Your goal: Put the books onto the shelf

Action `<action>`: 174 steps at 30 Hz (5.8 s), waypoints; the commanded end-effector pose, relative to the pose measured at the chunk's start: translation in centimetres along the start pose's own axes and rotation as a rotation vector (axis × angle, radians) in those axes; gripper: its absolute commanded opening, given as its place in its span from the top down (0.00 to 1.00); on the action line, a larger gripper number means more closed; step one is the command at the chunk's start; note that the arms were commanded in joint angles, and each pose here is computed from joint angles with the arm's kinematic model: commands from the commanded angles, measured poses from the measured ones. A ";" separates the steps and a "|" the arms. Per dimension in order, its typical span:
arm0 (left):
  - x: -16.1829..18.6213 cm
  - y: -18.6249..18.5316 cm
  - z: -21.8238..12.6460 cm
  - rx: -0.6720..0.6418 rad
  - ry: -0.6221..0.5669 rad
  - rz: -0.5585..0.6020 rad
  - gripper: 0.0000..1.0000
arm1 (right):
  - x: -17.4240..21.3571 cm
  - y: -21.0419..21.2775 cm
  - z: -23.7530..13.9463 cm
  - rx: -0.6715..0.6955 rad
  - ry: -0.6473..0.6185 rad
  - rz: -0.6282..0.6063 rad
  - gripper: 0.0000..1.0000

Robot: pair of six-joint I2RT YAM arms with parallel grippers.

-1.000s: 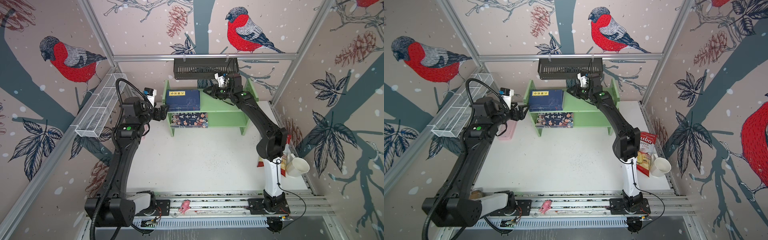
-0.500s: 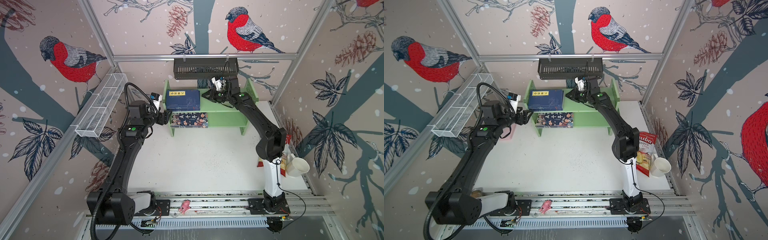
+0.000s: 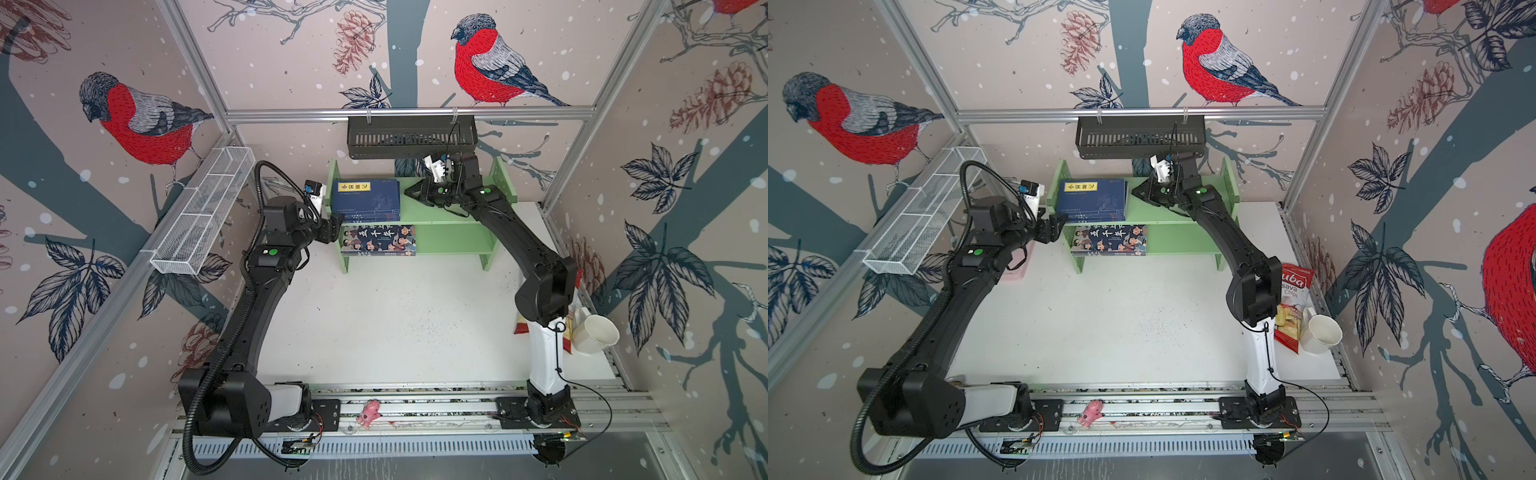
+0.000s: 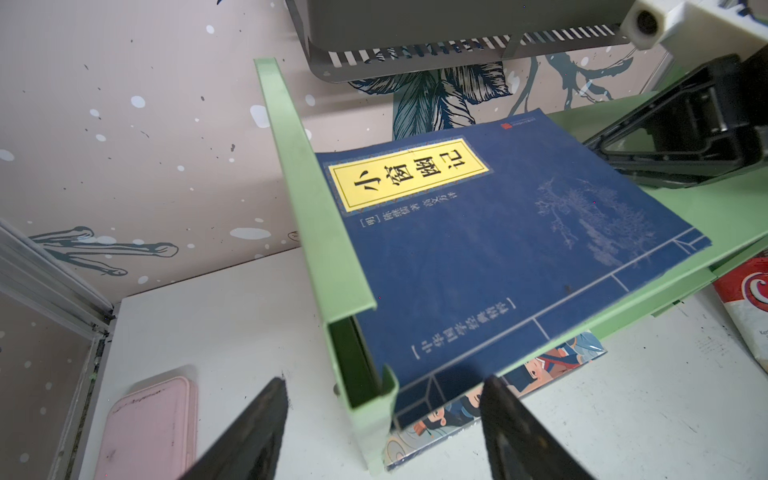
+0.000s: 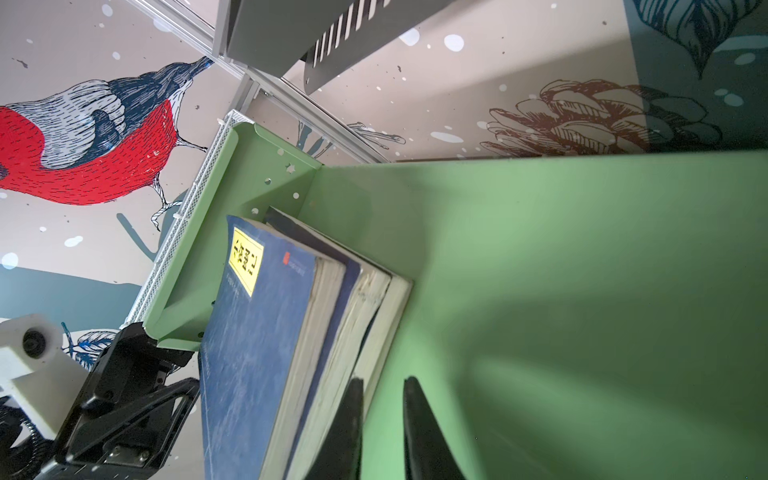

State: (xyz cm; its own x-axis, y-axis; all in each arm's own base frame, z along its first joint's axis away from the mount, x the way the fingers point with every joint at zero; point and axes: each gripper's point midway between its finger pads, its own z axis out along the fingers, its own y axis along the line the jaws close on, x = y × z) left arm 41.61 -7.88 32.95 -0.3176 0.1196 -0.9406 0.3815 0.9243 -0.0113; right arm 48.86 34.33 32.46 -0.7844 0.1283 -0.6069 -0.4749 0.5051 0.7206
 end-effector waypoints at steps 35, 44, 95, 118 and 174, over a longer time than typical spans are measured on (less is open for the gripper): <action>0.2 -0.1 -3.2 -0.063 -0.018 0.013 0.22 | 0.4 5.1 -6.5 0.054 -0.111 -0.212 0.73; 4.0 0.6 -4.2 -0.134 0.045 -0.042 0.24 | 4.8 6.7 -6.4 0.117 -0.094 -0.329 0.72; -0.4 1.9 -1.4 -0.058 -0.174 -0.240 0.10 | 7.3 9.9 -11.9 0.143 -0.320 -0.381 0.43; 0.0 2.1 -0.4 -0.090 -0.162 -0.224 0.11 | 7.7 9.8 -12.7 0.142 -0.329 -0.377 0.43; 20.1 5.7 -4.6 -0.378 -0.413 -0.120 0.01 | 16.8 -23.8 -29.3 1.001 -0.703 -0.480 0.00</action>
State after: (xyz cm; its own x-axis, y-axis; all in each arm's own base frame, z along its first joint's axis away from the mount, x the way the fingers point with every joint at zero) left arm 33.59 0.70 11.25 -0.1542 -0.0839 -0.9845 0.0231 0.9958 -0.0885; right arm 34.32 -0.92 11.72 -0.2288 0.0623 -0.9715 0.1272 0.9913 0.0336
